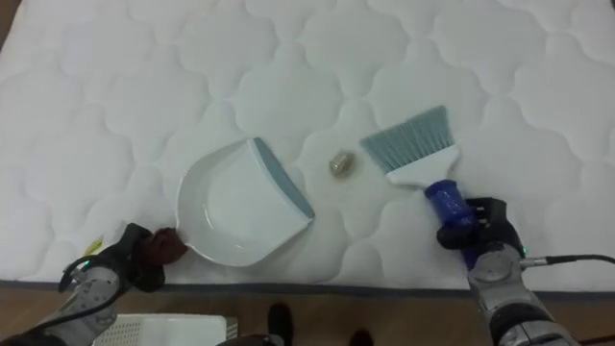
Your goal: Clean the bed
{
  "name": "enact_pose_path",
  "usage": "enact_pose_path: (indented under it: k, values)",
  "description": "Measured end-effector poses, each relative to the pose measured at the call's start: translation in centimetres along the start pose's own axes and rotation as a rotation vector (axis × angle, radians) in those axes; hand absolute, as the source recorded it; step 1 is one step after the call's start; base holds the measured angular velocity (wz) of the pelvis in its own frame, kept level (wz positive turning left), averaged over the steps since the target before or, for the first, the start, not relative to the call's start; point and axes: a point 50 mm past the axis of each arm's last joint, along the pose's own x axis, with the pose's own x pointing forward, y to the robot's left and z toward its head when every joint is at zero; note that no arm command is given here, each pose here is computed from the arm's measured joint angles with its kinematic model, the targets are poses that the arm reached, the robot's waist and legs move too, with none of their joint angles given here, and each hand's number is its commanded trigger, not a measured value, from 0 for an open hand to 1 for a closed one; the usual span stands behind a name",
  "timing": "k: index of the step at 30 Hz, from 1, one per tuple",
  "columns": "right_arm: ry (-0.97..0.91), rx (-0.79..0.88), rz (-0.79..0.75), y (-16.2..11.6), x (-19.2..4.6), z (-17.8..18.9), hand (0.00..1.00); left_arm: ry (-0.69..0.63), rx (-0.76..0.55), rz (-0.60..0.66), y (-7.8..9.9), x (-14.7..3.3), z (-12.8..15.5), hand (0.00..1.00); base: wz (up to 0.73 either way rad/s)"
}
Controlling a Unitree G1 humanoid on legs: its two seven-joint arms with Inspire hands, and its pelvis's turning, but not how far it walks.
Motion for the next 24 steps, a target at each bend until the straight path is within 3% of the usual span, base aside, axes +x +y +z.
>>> enact_pose_path:
  k: [16,24]
  values:
    - [0.041,0.047,-0.012,0.3,-0.1,-0.3,1.0,0.005,0.003,0.011,0.1,0.0,0.0,1.0,0.0]
    - [0.002,-0.146,-0.085,-0.7,0.2,0.2,1.0,0.005,0.017,0.009,0.2,0.1,0.2,1.0,0.0]
